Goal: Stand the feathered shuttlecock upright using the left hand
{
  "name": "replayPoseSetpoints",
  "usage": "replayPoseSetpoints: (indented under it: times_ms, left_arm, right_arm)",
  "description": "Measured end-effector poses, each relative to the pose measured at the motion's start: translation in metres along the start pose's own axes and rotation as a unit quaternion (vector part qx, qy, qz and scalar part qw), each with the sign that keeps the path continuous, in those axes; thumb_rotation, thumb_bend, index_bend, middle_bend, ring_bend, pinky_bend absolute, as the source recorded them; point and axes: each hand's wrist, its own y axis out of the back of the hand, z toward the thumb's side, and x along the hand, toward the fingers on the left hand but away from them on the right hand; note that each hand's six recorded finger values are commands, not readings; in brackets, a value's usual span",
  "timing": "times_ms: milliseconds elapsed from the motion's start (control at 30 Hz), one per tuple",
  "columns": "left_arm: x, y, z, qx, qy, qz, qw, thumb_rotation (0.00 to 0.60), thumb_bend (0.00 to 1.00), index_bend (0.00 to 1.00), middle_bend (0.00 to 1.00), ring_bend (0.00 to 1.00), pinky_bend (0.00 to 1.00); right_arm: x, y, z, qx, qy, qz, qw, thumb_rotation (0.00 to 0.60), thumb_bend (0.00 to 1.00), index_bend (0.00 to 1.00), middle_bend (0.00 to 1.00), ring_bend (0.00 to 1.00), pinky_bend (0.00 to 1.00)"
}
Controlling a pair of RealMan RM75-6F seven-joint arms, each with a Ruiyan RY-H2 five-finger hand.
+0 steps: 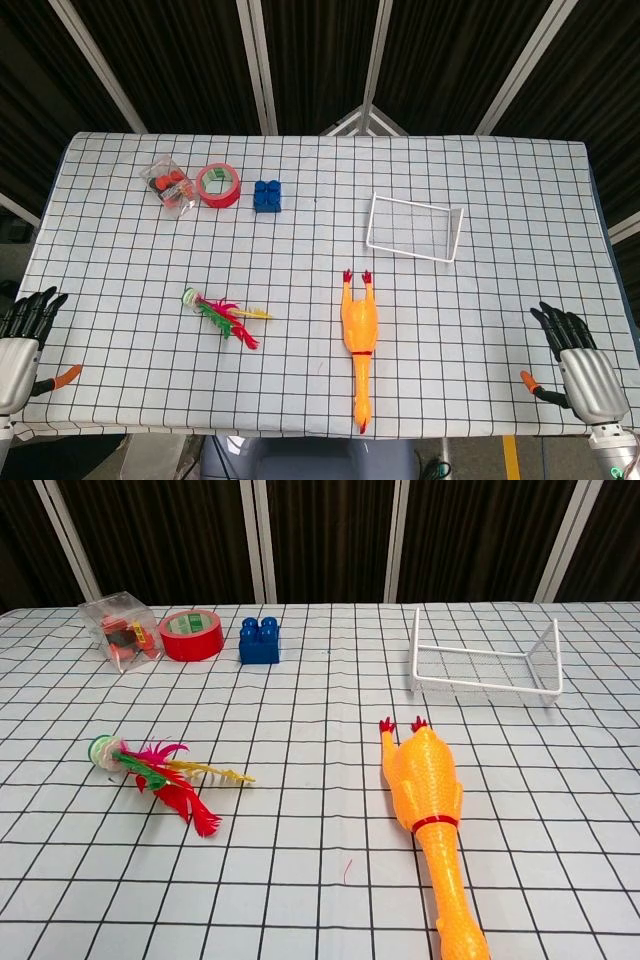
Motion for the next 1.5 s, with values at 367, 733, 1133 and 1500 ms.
replayPoseSetpoints:
  times_ms: [367,733,1133,1500]
  left_arm:
    - [0.002,-0.003,0.004,0.015,-0.014,-0.007,0.9998,0.6,0.15,0.02,0.0,0.0,0.0]
    - [0.034,-0.025,0.037,0.119,-0.084,-0.04,0.9885,0.6,0.33,0.36,0.03,0.0,0.0]
    - [0.075,-0.082,0.148,0.162,-0.184,-0.048,0.9684,0.6,0.4,0.45,0.07,0.0,0.0]
    - [0.09,-0.111,0.201,0.177,-0.206,-0.05,0.9612,0.6,0.42,0.49,0.07,0.0,0.0]
  right_arm:
    - [0.001,0.0,0.001,-0.001,0.0,-0.001,1.0,0.6,0.34,0.0,0.0,0.0,0.0]
    - [-0.001,-0.001,0.002,-0.003,0.002,0.002,1.0,0.6,0.34,0.0,0.0,0.0,0.0]
    - [0.001,0.0,0.001,-0.008,0.003,0.002,1.0,0.6,0.34,0.0,0.0,0.0,0.0]
    - [0.001,0.001,0.001,-0.014,0.004,0.001,0.9999,0.6,0.34,0.0,0.0,0.0,0.0]
